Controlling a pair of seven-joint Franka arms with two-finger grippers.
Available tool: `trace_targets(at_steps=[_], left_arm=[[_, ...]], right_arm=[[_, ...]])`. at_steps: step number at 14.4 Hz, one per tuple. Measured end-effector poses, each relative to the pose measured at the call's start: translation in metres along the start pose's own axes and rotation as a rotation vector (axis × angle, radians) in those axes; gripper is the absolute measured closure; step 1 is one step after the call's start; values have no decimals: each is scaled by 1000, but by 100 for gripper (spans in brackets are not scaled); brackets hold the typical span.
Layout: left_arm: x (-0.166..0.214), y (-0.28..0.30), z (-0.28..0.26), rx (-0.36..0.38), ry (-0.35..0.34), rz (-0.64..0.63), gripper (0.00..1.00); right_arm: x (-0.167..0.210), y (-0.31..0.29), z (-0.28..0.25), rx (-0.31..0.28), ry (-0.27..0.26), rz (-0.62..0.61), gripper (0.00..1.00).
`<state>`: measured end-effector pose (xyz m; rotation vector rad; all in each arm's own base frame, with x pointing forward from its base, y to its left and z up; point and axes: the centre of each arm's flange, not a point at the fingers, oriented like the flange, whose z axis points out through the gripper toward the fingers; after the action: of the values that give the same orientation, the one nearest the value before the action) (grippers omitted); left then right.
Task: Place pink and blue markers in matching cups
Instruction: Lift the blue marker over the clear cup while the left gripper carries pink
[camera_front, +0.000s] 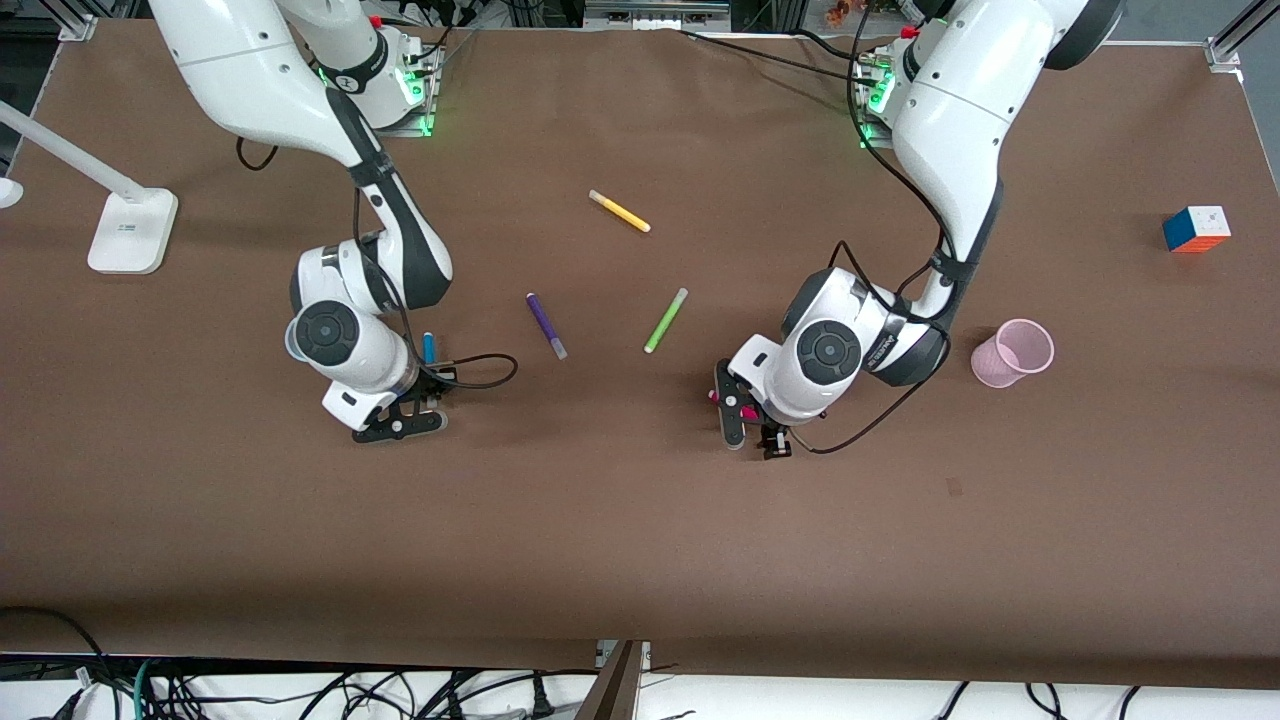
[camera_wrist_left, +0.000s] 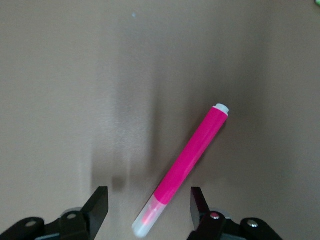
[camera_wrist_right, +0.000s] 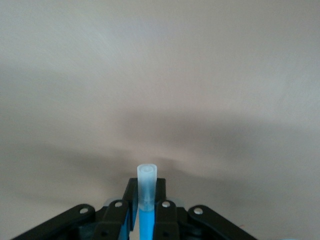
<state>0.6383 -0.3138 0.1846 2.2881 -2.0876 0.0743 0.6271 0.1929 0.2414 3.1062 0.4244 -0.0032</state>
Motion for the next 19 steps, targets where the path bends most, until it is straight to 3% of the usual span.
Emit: trace_targets(at_steps=[1, 3, 6, 8, 11, 15, 19], left_arm=[[-1, 3, 5, -2, 0, 13, 31], [-1, 6, 9, -6, -1, 37, 54], [-1, 6, 9, -5, -1, 45, 82], [-3, 5, 8, -5, -2, 42, 82], [-24, -8, -14, -29, -31, 7, 82], [-110, -38, -111, -147, -114, -123, 82], [-193, -29, -169, -305, -235, -235, 82]], right_arm=[[3, 0, -24, 1, 32, -65, 83], [3, 1, -69, -1, 70, -205, 83], [-11, 6, -118, 23, 37, -429, 83], [-24, 23, -142, 98, 8, -633, 83], [-42, 73, -147, 240, 15, -871, 83], [-64, 132, -120, 455, 109, -1030, 83], [-82, 179, -74, 608, 196, -1103, 83]])
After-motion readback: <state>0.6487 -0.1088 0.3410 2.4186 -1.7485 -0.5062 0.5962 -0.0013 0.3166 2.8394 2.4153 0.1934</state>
